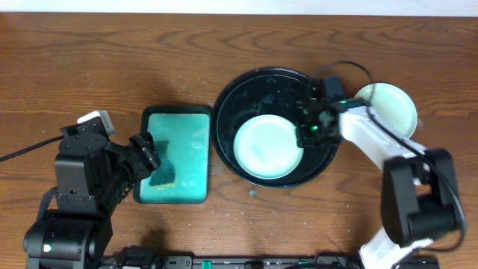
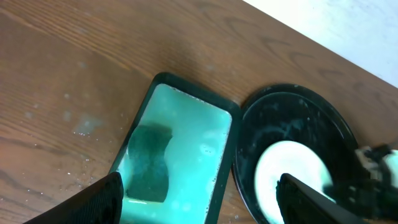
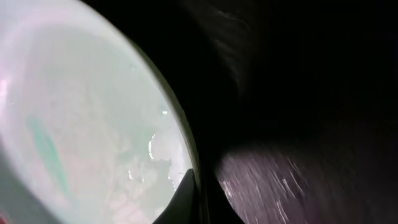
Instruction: Clean dirty plates on tray and stack at the side
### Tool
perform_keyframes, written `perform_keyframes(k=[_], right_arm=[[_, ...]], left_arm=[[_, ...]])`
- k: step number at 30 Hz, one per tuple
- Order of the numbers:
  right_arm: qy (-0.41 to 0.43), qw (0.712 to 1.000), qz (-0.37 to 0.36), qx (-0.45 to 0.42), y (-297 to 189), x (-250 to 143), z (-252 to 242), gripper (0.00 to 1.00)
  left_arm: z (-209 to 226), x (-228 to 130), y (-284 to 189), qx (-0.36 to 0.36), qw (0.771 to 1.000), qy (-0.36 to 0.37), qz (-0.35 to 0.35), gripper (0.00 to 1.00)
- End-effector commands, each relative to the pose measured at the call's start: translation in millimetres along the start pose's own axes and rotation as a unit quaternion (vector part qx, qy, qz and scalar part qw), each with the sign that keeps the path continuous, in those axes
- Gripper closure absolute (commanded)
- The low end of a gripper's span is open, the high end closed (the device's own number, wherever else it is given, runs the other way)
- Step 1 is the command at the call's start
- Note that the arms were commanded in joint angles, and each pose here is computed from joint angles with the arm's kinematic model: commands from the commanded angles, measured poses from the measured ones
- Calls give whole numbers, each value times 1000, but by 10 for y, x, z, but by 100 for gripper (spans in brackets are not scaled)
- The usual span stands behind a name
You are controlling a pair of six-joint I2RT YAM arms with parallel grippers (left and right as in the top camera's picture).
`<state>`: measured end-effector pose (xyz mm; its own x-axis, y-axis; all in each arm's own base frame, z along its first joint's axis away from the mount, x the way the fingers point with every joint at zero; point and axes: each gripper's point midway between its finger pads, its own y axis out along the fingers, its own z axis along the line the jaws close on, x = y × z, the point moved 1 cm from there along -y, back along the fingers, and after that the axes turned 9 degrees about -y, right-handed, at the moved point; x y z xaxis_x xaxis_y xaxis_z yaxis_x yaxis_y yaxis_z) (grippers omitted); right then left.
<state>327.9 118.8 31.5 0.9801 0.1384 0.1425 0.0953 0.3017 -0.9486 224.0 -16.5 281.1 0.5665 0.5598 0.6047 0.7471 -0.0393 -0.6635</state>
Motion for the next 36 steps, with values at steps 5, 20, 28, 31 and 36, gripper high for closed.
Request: perform_keyframes(k=[5,20,28,31,36], right_arm=[[178,981,-21,-75,-324,-90,-221,96],[-6,996,-45,-78,-324,79,-295,70],[-5,1000,5,-17,208,-34,-352,80],[1,1000,15,7,292,-64,-322,99],[109,994,-3,-20,232,-2,-484,99]], left_arm=[[98,-121,203,41,998,16,51,21],[518,-440,878,201,960,42,189,21],[627,-537,1037,237,944,49,223,21],[665,-530,1017,248,942,53,221,21],[700,-553,1013,256,939,54,225,21]])
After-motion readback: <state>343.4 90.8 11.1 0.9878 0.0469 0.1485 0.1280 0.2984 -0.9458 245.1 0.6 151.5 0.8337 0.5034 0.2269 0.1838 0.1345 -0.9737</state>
